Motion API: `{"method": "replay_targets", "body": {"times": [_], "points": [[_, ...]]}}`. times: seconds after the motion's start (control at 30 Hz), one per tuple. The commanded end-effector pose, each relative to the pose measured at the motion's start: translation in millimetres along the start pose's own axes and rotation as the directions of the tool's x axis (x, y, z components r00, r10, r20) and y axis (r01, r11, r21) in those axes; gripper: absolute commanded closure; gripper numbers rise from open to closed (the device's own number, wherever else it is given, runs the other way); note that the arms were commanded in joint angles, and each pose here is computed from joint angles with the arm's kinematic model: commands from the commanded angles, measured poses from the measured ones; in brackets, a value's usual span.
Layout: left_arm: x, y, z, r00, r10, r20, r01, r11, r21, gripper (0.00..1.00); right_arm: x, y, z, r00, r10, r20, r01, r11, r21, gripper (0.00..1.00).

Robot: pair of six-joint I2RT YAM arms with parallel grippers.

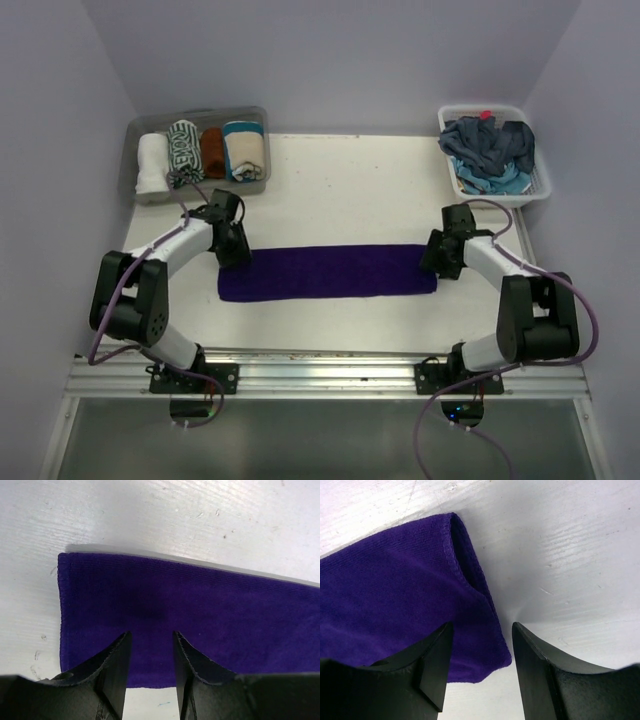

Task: Roll the towels
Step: Fold the towel

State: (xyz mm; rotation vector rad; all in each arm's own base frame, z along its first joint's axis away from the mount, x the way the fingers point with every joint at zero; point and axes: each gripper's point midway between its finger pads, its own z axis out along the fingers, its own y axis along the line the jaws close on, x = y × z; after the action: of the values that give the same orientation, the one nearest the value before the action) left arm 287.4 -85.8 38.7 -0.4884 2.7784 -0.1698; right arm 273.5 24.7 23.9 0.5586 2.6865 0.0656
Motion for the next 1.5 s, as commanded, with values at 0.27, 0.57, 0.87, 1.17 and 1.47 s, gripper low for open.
{"method": "replay_targets", "body": {"times": [0.27, 0.57, 0.87, 1.17, 1.47], "points": [[-25, 4, -9, 0.997, 0.004, 0.071, -0.004, 1.000, 0.006, 0.57, -11, 9, 17, 0.999, -0.036, 0.007, 0.036, 0.999, -0.028, 0.64], [-18, 28, -5, 0.996, -0.077, 0.045, 0.075, 0.997, 0.033, 0.57, -22, 7, 2, 0.998, -0.015, 0.067, 0.016, 1.000, -0.016, 1.00], [6, 26, 14, 0.996, -0.090, -0.015, 0.091, 0.993, 0.076, 0.58, -46, 48, -66, 0.975, -0.062, 0.212, 0.090, 0.988, -0.125, 1.00], [20, 18, 29, 0.995, -0.074, -0.068, 0.081, 0.990, 0.111, 0.59, -40, 129, -129, 0.950, -0.117, 0.290, 0.203, 0.936, -0.288, 1.00], [14, 11, 19, 0.997, -0.062, -0.036, 0.066, 0.990, 0.122, 0.59, -9, 218, -152, 0.921, -0.241, 0.305, 0.348, 0.859, -0.374, 1.00]]}}
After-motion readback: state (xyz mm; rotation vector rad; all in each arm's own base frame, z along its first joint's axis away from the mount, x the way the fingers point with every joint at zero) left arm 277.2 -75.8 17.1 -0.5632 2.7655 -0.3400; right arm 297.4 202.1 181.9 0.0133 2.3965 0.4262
